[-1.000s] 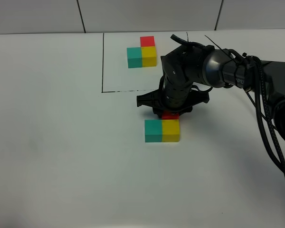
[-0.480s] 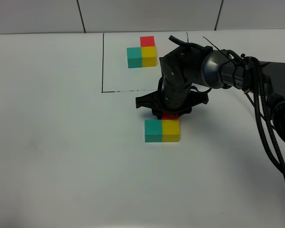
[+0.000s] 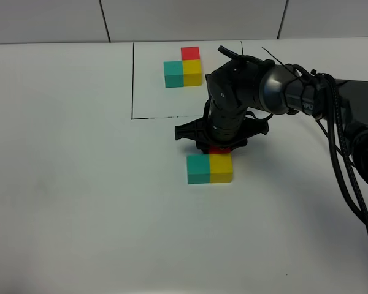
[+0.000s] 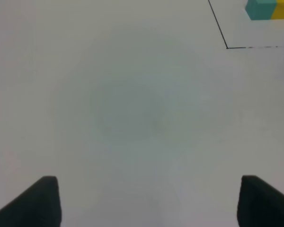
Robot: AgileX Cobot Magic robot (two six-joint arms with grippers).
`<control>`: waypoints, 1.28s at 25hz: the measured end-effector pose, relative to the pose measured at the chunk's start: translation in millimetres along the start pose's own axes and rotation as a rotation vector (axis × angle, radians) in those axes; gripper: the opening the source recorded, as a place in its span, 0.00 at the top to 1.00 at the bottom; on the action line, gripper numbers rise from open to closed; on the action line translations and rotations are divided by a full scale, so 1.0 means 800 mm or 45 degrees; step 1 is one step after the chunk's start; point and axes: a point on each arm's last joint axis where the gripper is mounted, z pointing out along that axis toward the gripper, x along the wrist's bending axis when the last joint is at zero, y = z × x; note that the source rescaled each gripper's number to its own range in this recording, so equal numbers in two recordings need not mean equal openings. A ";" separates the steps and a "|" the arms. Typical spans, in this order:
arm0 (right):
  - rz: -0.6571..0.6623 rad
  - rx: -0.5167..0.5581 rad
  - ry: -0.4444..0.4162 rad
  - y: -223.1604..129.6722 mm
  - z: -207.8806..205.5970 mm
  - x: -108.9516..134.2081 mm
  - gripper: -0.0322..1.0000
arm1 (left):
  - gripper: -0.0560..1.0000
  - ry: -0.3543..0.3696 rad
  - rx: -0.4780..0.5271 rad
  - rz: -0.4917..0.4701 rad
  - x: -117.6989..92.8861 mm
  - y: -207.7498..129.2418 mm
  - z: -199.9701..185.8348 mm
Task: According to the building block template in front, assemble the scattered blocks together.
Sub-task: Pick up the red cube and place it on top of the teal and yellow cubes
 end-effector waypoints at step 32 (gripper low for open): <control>-0.060 -0.007 0.025 -0.002 0.003 0.006 0.76 | 0.19 0.000 0.000 0.000 0.000 0.000 0.000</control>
